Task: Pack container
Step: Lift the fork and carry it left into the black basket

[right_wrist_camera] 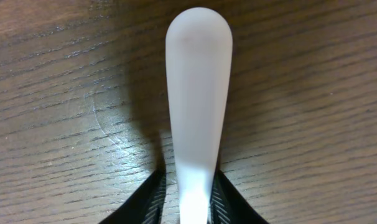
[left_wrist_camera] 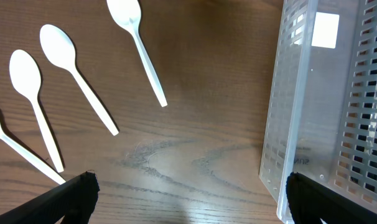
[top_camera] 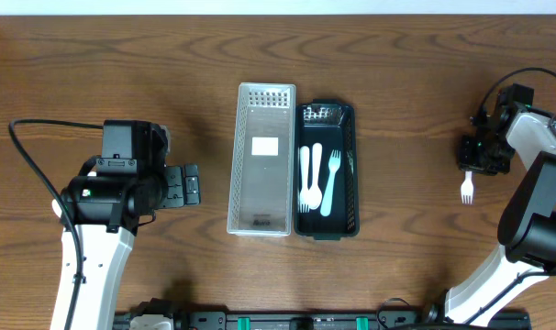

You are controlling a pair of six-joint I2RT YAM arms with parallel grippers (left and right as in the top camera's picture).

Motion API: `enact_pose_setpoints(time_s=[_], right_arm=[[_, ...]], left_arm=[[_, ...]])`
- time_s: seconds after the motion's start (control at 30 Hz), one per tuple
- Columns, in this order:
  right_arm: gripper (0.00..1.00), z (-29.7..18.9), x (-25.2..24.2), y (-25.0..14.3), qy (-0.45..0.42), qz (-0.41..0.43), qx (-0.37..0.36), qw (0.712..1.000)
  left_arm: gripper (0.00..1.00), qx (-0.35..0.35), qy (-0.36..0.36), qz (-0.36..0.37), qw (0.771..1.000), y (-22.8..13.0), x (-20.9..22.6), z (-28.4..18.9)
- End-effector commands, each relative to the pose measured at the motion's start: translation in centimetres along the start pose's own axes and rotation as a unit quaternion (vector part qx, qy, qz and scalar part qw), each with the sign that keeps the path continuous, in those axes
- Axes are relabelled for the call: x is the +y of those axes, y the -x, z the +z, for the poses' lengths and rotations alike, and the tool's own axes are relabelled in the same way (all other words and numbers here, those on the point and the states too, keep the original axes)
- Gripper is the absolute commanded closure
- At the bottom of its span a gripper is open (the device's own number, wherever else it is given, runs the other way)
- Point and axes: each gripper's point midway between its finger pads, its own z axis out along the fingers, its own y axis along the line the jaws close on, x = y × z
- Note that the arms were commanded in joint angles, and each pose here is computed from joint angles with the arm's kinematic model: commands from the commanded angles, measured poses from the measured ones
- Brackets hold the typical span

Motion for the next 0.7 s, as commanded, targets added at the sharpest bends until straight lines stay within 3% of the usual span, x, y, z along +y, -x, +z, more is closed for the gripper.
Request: enact_pose_setpoints(time_s=[0.0,0.3,0.47,0.67], right_arm=[[0.79,2.1,0.0,-1.5,0.001,0.002,0.037,0.999],[0.87,-1.1,1.2,0.0,-0.001,-0.007,-0.006,1.000],[0.99,-9.1,4.6,2.2,0.001,-0.050,-0.101,0.994],[0.99,-19.0,13.1,1.3,0.046,-0.094,-0.221,0.970]], left_arm=[[0.02,-0.004,0.001,-0.008,1.000,0.3,0.1,-0.2],[0.02,-0.004,0.001,-0.008,1.000,0.4,0.1,-0.2],[0.02,-0.004,0.001,-0.008,1.000,0.4,0.1,-0.2],[0.02,-0.004,0.001,-0.008,1.000,0.4,0.1,-0.2]])
